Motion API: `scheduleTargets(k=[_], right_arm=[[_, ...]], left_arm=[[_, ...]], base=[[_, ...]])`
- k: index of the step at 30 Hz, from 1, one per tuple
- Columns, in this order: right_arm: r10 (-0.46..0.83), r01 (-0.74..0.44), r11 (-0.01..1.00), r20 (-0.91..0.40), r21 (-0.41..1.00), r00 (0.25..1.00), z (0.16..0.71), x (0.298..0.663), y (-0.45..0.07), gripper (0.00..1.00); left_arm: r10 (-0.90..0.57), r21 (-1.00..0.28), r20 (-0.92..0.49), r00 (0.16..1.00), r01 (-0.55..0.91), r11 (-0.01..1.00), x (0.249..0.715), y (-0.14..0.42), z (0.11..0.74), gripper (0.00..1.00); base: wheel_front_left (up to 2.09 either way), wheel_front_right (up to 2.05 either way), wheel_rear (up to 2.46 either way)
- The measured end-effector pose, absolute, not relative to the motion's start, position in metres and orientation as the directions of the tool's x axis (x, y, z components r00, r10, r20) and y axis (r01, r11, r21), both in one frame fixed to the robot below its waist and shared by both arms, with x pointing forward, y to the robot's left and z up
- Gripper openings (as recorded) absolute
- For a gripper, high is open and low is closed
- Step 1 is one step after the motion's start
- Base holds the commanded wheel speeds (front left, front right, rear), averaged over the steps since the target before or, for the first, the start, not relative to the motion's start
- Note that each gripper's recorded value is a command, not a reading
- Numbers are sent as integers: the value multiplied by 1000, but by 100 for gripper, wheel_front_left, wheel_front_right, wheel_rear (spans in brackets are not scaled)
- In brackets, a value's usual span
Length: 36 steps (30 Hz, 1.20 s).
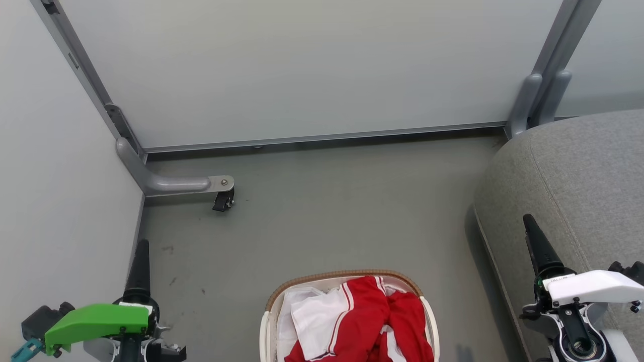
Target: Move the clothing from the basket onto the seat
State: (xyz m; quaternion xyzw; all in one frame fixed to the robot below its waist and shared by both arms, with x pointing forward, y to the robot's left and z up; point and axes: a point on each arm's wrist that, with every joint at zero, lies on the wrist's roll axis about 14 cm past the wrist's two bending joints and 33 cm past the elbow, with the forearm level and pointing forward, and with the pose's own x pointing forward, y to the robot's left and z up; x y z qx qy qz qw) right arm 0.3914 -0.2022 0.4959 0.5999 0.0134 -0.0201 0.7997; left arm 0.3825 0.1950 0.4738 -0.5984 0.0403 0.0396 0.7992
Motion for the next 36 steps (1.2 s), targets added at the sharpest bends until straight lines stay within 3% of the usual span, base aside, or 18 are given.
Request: scheduleTargets(k=[8,18,19,36], right_arm=[[-2,28,460,-30,887,1000,501,396,-198,100],[21,1,614,-18,790,1000,504,399,-193,100],[29,-11,672,-12,740,999,505,399,-190,100],[53,-41,815,-4,578,999,504,399,-185,100]], left_arm=[[1,-875,-120,993,-106,473,385,192,472,100],[-11,-774,-142,990,-104,624,385,188,464,100],[-19,-720,-155,988,-100,686,383,184,460,100],[-38,-548,-180,983,-68,834,381,179,449,100]], base=[[0,0,0],[0,0,0],[0,0,0],[0,0,0]])
